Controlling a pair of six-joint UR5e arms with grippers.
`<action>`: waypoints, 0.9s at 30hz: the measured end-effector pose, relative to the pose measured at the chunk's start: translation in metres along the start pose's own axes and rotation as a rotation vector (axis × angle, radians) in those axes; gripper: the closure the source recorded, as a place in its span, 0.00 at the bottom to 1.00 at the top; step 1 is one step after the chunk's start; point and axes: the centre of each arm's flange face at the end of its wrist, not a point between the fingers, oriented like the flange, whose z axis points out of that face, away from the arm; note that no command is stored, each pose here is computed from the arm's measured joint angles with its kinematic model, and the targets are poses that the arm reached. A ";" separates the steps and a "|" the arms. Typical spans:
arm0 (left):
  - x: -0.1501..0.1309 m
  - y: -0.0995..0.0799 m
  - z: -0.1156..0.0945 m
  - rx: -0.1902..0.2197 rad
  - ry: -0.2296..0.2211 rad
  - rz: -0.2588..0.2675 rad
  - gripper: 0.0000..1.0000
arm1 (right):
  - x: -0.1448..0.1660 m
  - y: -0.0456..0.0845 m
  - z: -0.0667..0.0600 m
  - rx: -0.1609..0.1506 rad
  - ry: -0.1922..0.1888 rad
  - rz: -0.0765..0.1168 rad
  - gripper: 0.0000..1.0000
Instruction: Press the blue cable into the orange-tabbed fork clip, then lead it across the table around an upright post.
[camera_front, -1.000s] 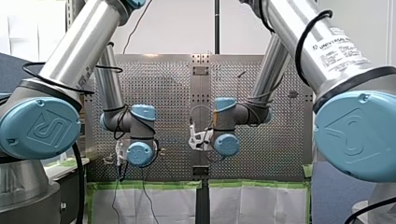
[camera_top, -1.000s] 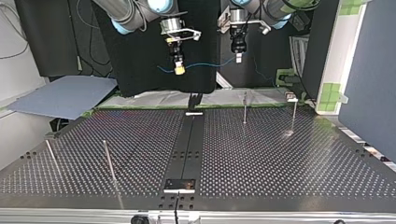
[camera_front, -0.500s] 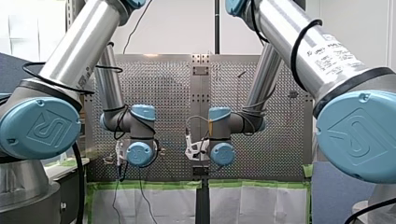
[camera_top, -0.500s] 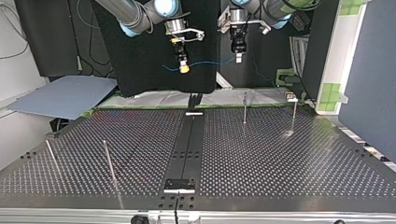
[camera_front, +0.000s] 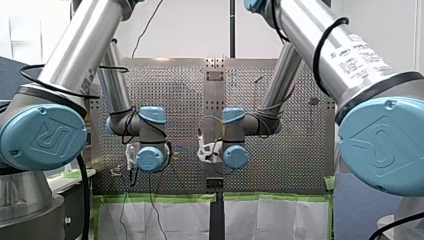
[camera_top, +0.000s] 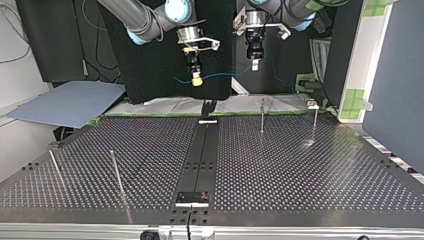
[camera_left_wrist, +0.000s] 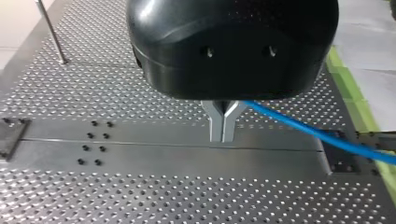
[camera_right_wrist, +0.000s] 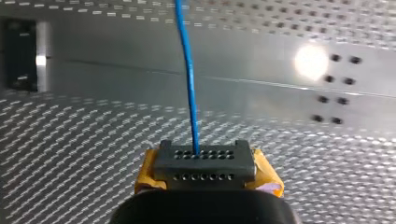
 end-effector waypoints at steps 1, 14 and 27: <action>-0.003 0.000 0.000 0.000 -0.001 -0.008 1.00 | 0.006 -0.001 0.003 0.001 0.011 0.007 1.00; -0.034 0.019 0.006 -0.038 -0.045 -0.109 1.00 | 0.023 -0.012 0.031 0.091 0.129 0.140 1.00; -0.007 0.053 0.018 -0.044 -0.025 -0.070 1.00 | -0.027 -0.033 0.047 0.151 0.134 0.178 1.00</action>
